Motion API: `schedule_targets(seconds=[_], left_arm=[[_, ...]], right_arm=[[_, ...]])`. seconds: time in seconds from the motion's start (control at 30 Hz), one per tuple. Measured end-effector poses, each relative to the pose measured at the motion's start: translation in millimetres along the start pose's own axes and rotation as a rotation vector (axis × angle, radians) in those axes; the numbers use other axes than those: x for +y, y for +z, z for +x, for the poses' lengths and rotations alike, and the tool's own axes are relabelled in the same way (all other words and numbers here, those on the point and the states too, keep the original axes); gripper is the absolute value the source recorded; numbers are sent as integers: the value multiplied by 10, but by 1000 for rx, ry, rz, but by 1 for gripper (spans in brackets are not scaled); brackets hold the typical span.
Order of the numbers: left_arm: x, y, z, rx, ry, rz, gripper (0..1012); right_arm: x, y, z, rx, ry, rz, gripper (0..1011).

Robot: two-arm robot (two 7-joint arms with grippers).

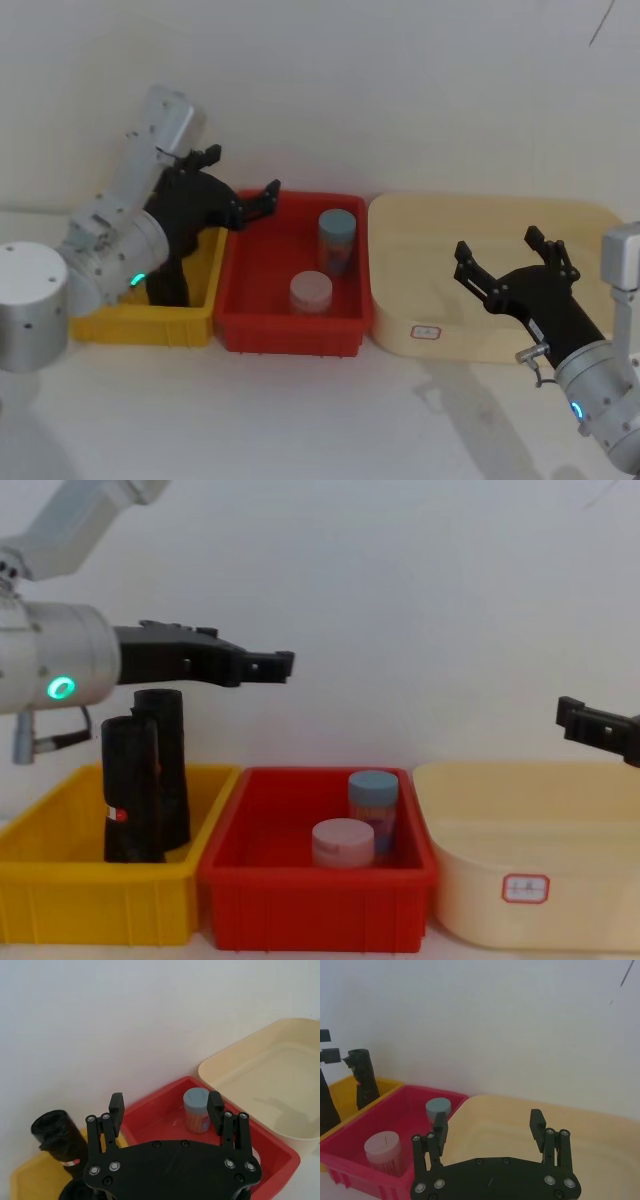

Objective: Pick up the garbage bag with the one hand and transfer it to the other hand.

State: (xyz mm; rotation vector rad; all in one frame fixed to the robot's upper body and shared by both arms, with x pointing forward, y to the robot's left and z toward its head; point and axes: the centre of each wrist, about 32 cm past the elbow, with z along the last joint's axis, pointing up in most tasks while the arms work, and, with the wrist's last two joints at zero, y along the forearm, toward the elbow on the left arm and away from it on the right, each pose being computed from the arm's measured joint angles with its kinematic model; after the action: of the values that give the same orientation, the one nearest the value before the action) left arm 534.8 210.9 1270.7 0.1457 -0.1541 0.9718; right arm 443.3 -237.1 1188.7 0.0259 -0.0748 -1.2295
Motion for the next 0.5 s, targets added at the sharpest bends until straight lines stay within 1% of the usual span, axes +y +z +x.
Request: schedule_targets(seconds=[0.1, 0.13, 0.17, 0.2, 0.3, 0.33, 0.43, 0.5], left_arm=[[36, 6, 83, 10, -2, 8, 1001], [67, 11, 144, 16, -1, 11, 1002], [77, 11, 162, 19, -2, 12, 1001], [111, 4, 214, 29, 0, 17, 1002], [159, -2, 277, 40, 6, 20, 1002], [197, -8, 318, 48, 11, 19, 1001], [244, -19, 362, 63, 16, 17, 1002], [299, -34, 406, 77, 26, 15, 1001]], right_arm=[[0, 0, 0, 0, 0, 0, 1001], [0, 0, 0, 0, 0, 0, 1001], [0, 0, 0, 0, 0, 0, 1001], [0, 0, 0, 0, 0, 0, 1001], [0, 0, 0, 0, 0, 0, 1001], [0, 0, 0, 0, 0, 0, 1001], [0, 0, 0, 0, 0, 0, 1000], [0, 0, 0, 0, 0, 0, 1001]])
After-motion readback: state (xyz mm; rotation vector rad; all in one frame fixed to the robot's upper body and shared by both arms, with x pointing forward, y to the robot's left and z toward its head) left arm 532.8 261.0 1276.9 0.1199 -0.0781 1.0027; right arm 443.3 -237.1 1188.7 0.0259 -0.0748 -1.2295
